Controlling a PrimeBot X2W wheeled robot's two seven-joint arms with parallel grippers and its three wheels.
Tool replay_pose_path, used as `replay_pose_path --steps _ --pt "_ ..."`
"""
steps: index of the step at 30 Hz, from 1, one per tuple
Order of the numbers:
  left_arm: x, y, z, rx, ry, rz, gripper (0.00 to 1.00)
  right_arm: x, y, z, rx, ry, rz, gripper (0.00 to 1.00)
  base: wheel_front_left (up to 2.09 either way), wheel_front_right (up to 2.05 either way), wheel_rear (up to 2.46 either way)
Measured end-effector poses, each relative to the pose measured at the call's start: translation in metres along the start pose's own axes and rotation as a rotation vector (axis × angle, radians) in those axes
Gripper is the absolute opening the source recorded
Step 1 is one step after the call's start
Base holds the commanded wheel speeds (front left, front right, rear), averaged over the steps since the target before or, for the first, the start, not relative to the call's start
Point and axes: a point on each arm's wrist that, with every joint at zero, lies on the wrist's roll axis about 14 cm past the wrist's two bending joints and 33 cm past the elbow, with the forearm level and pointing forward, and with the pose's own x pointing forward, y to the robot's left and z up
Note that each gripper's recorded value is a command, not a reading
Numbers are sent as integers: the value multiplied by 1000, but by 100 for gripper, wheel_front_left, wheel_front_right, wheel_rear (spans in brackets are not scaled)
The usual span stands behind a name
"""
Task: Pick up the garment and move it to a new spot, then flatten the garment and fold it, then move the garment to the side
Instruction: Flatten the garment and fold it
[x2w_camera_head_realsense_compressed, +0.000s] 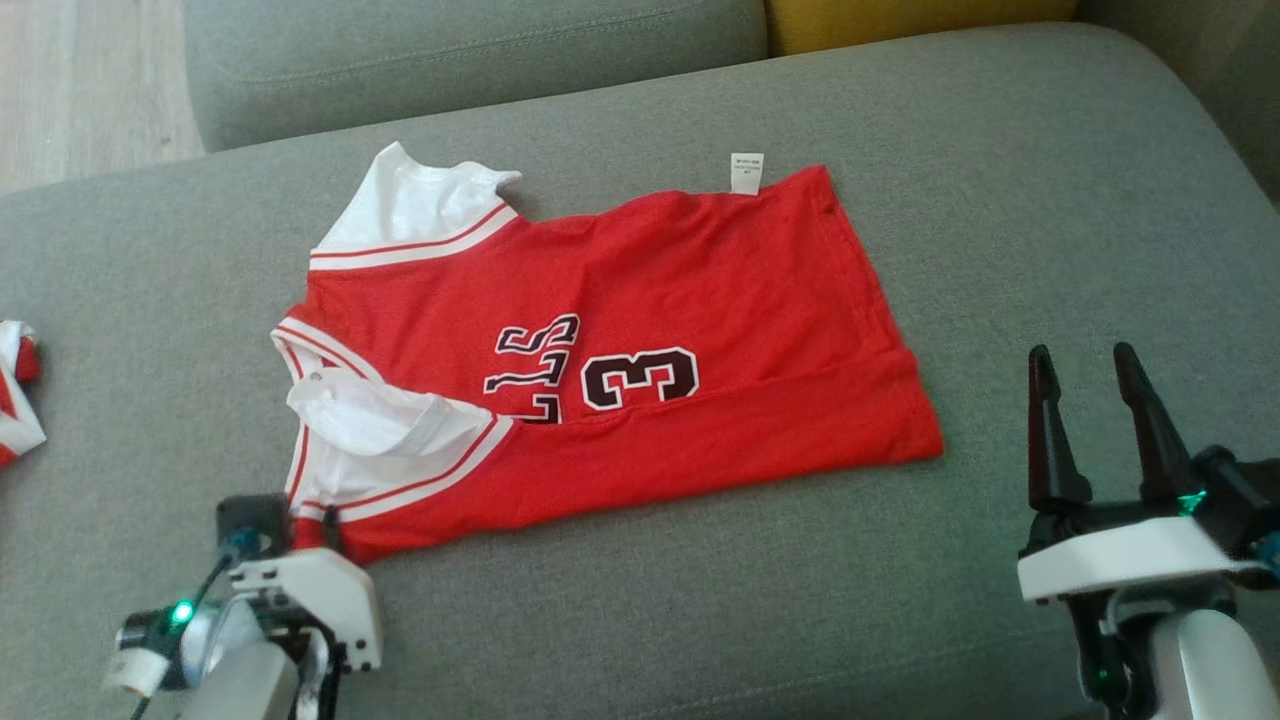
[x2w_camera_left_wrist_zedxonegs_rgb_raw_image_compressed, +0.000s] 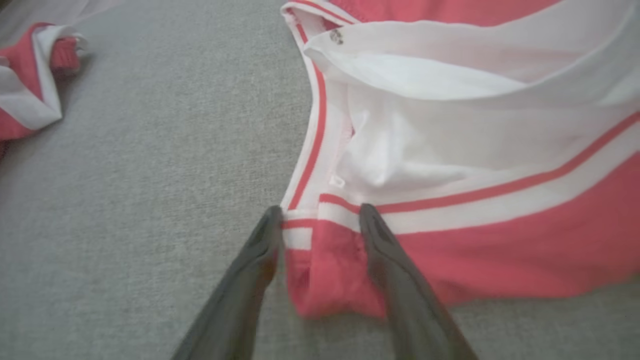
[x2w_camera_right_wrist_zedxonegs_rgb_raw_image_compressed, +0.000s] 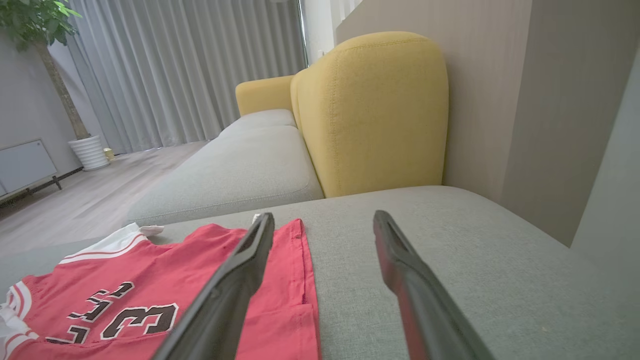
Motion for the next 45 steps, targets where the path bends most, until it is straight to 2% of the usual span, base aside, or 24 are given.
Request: replay_pose_path --steps 7,14,18,34,40,41,42,43,45 --pt "-2 -8 9 -1 -54 -42 0 1 -8 -16 15 77 -27 100 0 0 0" --pt "-12 -9 55 -54 -249 -54 0 1 8 -71 128 273 2 100 0 0 0" --pt "-17 -11 71 -71 -305 -66 0 10 8 -91 62 341 10 100 0 0 0" --pt "-10 -12 67 -73 -271 -87 0 37 15 -150 90 537 3 100 0 0 0" --pt "-8 -9 64 -70 -256 -82 0 43 22 -155 85 546 23 100 0 0 0" --pt "-8 -8 63 -69 -252 -79 0 44 24 -156 83 549 30 87 0 0 0" --pt "-8 -7 62 -68 -249 -77 0 46 26 -156 87 551 34 36 0 0 0" --pt "-7 -7 62 -67 -247 -76 0 47 27 -157 92 553 37 0 0 0 0" --pt "-7 -6 61 -66 -244 -72 0 49 31 -158 98 557 46 0 0 0 0"
